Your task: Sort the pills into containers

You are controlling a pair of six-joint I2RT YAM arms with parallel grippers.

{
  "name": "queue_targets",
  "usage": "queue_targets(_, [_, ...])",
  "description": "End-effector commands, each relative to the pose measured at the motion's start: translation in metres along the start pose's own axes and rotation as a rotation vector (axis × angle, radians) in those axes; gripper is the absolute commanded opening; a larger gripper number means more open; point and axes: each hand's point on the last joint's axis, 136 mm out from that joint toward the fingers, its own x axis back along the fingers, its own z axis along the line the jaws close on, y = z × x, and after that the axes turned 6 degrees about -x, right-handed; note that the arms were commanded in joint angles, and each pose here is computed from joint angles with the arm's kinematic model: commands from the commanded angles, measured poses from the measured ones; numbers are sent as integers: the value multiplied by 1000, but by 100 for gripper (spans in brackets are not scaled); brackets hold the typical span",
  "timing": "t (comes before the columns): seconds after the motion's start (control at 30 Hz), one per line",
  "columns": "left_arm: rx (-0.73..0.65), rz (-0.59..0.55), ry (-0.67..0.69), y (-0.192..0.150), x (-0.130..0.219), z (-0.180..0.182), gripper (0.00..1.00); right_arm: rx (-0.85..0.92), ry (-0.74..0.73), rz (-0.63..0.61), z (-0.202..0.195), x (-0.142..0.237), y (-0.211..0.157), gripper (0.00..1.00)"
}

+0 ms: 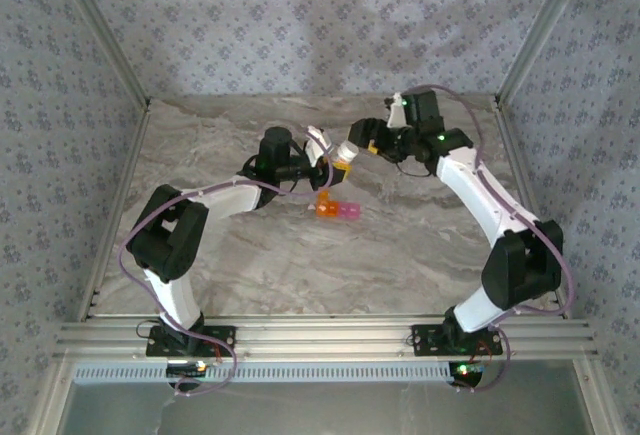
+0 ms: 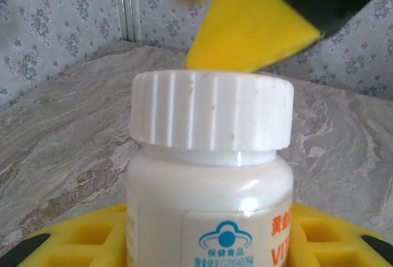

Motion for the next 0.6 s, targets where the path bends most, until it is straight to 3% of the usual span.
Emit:
queue_targets(0.0, [-24, -65, -39, 19, 7, -3, 0, 50, 55, -26, 16, 28, 11, 77])
queue_targets(0.33, [15, -63, -144, 18, 11, -13, 0, 413, 180, 100, 25, 28, -5, 78])
queue_targets(0.57, [29, -57, -174, 17, 11, -17, 0, 465, 181, 195, 29, 15, -20, 78])
